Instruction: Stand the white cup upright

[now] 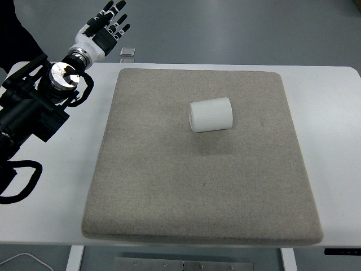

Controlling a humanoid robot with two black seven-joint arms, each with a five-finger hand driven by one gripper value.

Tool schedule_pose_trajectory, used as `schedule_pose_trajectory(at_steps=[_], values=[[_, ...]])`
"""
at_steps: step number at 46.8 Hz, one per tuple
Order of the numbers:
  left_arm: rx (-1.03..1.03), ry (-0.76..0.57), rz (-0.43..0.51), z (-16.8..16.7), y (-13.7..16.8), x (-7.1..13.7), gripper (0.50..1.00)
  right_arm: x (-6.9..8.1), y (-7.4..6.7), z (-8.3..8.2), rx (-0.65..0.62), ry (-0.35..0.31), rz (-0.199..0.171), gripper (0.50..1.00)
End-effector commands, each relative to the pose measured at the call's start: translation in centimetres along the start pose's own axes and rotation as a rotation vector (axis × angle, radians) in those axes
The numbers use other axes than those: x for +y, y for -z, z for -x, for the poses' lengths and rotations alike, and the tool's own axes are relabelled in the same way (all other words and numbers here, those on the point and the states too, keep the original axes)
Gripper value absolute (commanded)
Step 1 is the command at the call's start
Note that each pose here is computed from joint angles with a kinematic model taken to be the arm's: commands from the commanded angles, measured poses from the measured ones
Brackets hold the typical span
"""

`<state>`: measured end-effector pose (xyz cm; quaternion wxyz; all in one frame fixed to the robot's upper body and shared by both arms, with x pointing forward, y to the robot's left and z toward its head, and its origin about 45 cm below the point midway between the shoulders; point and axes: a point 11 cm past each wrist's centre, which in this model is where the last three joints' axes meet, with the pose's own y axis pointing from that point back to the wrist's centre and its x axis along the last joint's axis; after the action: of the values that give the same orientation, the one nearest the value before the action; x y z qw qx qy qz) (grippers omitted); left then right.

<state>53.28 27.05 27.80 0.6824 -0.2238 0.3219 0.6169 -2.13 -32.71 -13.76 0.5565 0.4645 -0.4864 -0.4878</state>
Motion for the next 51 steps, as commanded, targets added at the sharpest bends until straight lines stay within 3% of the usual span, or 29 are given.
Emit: schedule_pose_trajectory(at_steps=[1,42,51], values=[[0.000,0.000,0.000,0.0,0.0,0.0,0.994,0.0,0.0,0.0,0.000,-0.001,0.000,0.930],[-0.015,0.041,-0.007,0.7,0.1,-0.1,0.994,0.0,0.0,0.0,0.000,-0.001,0.000,0.930],[-0.151,0.125,-0.067,3.4,1.8,-0.2,0.994,0.0,-0.1,0.0,-0.001,0.000,0.002,0.930]])
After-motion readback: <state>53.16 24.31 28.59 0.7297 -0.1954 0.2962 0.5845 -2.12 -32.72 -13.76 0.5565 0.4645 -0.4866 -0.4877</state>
